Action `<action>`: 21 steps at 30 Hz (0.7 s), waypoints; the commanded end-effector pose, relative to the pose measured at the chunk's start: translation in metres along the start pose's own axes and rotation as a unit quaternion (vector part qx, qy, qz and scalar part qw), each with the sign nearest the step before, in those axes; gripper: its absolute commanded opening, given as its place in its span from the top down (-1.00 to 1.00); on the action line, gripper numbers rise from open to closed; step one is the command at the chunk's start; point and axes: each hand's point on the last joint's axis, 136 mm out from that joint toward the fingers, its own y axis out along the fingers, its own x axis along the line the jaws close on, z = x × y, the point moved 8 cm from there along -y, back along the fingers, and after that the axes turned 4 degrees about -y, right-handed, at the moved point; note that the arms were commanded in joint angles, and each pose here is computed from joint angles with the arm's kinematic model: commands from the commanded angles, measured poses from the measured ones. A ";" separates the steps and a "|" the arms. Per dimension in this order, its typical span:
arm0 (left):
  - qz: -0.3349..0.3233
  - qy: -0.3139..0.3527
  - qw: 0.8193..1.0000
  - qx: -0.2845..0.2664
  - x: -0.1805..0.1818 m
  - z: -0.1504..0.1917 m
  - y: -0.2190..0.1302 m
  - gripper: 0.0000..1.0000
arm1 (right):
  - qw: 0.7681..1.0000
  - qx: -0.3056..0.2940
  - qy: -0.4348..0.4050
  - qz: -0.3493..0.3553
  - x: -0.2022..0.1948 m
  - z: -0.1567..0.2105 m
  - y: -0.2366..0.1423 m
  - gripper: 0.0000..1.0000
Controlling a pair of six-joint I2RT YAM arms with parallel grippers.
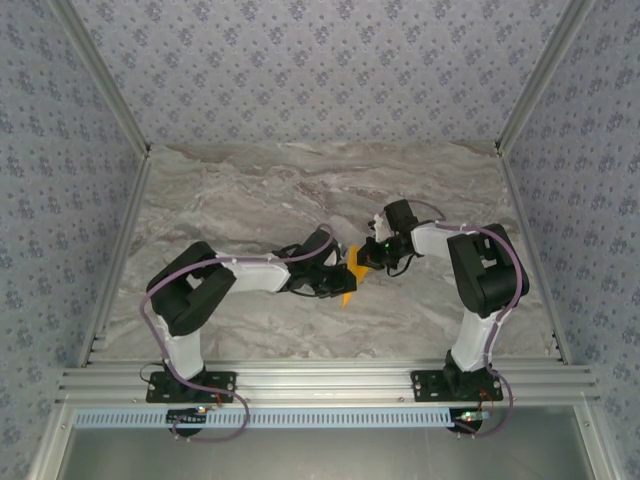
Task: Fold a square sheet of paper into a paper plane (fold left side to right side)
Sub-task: Fold the wing for the fifth time at the center of the table.
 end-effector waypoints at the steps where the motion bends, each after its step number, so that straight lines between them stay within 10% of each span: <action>1: -0.030 -0.005 0.999 0.019 0.013 0.002 0.006 0.70 | 0.995 0.044 0.026 0.081 -0.028 0.020 0.013 1.00; 21: -0.071 0.007 0.996 0.058 0.041 0.060 -0.021 0.83 | 0.995 0.045 0.013 0.088 -0.022 0.013 0.008 1.00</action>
